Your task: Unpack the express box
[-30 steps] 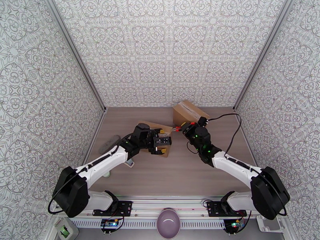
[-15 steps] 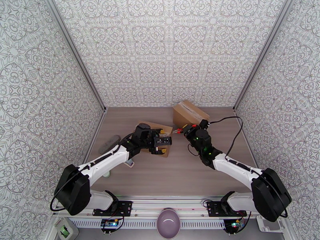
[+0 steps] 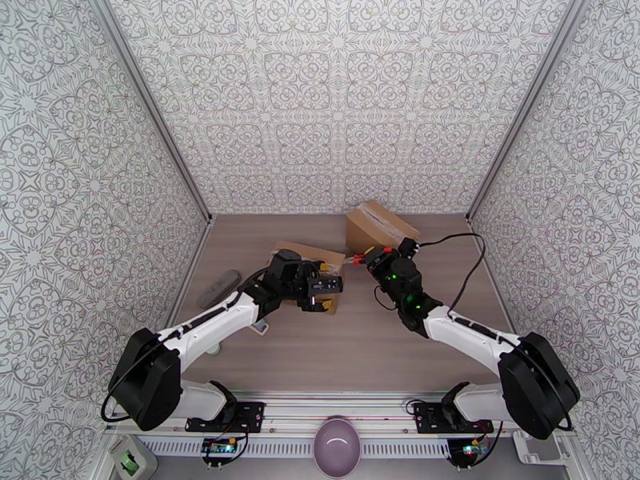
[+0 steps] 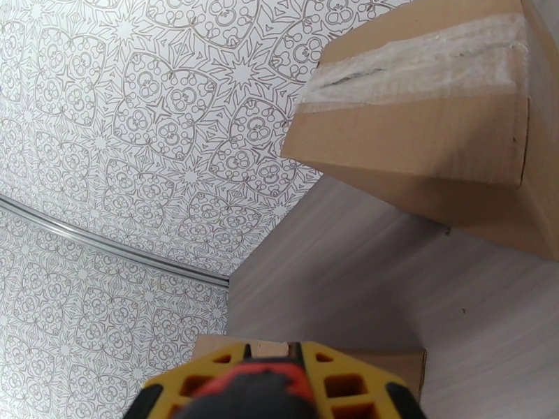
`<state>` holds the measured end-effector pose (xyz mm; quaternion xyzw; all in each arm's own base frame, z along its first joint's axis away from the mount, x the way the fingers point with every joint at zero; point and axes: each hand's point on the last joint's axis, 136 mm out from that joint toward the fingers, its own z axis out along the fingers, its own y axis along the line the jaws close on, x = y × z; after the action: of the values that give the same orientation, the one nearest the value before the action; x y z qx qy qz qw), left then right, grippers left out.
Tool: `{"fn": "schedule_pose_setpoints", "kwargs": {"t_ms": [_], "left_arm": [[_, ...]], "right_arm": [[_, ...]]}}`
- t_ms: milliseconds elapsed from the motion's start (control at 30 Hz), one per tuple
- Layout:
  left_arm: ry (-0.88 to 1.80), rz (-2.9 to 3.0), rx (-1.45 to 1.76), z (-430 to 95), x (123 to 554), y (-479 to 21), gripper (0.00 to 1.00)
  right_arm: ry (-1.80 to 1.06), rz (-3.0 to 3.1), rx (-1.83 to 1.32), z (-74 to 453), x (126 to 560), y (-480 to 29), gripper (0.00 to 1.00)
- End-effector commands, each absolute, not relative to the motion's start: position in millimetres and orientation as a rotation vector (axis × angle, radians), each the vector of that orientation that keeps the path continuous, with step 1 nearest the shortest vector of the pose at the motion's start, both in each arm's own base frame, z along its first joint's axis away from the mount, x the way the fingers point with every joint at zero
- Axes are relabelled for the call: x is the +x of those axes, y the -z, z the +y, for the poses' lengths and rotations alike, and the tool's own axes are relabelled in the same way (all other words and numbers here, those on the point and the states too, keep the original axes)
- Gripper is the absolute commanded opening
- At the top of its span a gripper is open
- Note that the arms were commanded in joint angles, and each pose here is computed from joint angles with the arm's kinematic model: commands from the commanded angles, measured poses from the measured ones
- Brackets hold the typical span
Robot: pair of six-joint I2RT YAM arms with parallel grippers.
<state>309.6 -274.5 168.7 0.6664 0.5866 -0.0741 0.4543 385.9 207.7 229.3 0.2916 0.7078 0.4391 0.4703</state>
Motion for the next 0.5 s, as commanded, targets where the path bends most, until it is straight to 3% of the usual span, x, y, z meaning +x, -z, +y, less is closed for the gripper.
{"fn": "schedule_pose_setpoints", "kwargs": {"t_ms": [0, 467], "left_arm": [[0.202, 1.446, 1.623, -275, 309, -171, 0.9], [0.294, 1.452, 1.531, -272, 303, -181, 0.89]], "right_arm": [[-1.116, 1.681, 0.729, 207, 383, -236, 0.0], [-1.15, 1.623, 0.796, 195, 375, -233, 0.0]]}}
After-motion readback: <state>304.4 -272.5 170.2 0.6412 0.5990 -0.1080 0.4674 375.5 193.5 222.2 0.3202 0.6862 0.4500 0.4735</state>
